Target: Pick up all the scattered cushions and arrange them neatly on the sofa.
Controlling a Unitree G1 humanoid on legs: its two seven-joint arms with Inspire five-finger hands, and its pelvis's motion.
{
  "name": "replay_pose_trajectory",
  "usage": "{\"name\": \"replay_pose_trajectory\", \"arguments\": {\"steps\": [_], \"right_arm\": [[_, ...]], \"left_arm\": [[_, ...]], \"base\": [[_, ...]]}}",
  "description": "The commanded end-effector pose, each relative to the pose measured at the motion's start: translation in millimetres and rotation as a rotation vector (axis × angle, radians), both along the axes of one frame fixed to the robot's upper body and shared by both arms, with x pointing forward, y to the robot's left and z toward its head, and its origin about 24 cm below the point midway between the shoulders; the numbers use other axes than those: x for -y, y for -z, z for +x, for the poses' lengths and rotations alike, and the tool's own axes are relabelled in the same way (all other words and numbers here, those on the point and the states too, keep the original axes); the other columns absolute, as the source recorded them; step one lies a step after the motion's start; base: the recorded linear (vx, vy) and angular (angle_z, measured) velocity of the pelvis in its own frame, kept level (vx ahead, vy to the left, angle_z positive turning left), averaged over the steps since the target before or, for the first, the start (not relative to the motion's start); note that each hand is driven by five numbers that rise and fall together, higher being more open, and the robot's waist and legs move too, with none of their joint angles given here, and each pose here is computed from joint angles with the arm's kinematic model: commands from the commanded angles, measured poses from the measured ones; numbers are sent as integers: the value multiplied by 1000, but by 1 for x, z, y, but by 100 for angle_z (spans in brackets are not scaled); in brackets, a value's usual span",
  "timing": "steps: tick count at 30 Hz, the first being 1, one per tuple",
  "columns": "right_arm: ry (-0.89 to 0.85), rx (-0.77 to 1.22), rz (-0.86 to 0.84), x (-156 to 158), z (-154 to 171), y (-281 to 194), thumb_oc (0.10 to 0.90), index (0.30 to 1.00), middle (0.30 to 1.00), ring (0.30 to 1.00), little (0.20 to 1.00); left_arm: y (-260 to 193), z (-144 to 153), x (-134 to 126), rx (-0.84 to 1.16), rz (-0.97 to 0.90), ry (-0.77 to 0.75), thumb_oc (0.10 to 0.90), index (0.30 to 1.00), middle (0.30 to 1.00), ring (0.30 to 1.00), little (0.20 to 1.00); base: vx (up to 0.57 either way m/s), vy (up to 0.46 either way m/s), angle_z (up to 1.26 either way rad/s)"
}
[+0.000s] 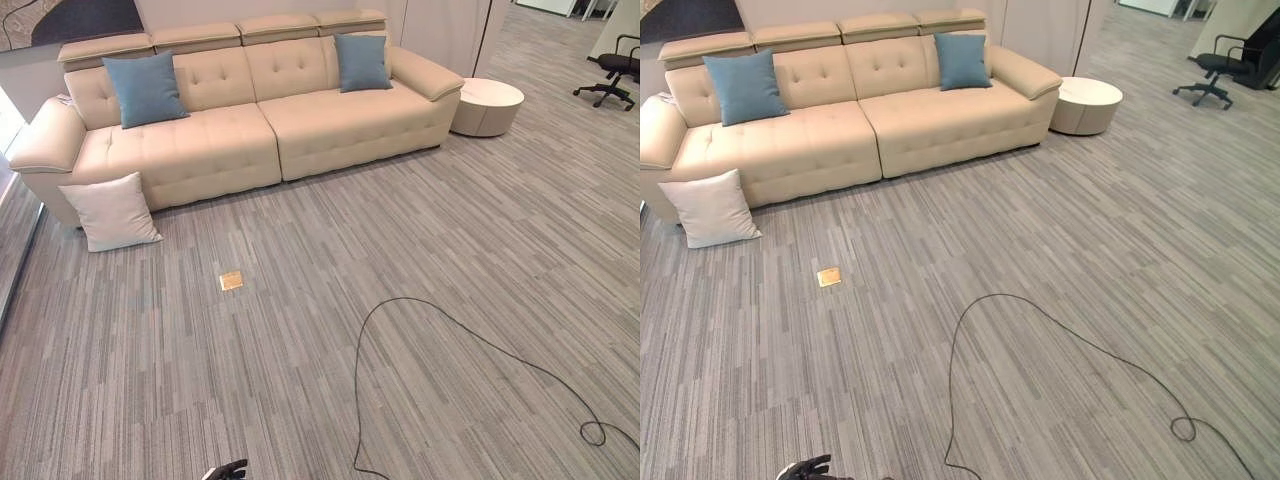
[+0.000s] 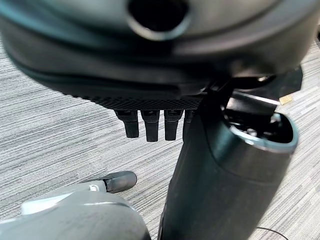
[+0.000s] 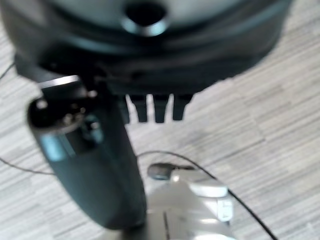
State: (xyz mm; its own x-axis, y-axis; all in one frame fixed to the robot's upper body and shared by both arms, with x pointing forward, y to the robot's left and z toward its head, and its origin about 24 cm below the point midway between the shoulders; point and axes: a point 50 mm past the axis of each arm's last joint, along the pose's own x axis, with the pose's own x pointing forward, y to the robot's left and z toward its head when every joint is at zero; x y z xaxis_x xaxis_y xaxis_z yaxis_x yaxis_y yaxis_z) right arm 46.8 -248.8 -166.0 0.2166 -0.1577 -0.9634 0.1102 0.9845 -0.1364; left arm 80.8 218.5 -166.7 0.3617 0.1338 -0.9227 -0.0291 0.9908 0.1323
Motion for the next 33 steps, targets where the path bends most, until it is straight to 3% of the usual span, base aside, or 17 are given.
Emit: {"name": "replay_pose_trajectory", "arguments": {"steps": [1, 17, 23, 29, 32, 33], "right_arm": [[-126, -50, 24, -14, 2, 4, 800, 900, 900, 900, 900], [-63, -33, 0, 2, 5, -1, 800, 900, 900, 900, 900], [-114, -30, -29, 12, 13, -5, 800, 900, 900, 900, 900], [-331, 41, -94, 14, 55, -14, 800, 900, 900, 900, 900], [-278, 68, -111, 20, 60, -17, 800, 900, 900, 900, 900], [-227, 107, -95, 18, 67, -18, 800, 900, 900, 900, 900]], "left_arm": [[3, 14, 32, -60, -37, 219, 800, 900, 900, 900, 900], [3, 9, 22, -70, -36, 151, 800, 900, 900, 900, 900], [1, 12, 8, -56, -11, 110, 800, 900, 900, 900, 900], [-9, 42, -2, 27, 60, 155, 800, 900, 900, 900, 900], [-10, 43, -4, 48, 57, 131, 800, 900, 900, 900, 900], [-7, 31, -5, 15, 39, 85, 800, 900, 900, 900, 900]], "base": [[0, 0, 0], [4, -4, -2], [11, -19, 10], [-64, -91, 69], [292, -11, 152], [224, 81, 110]]}}
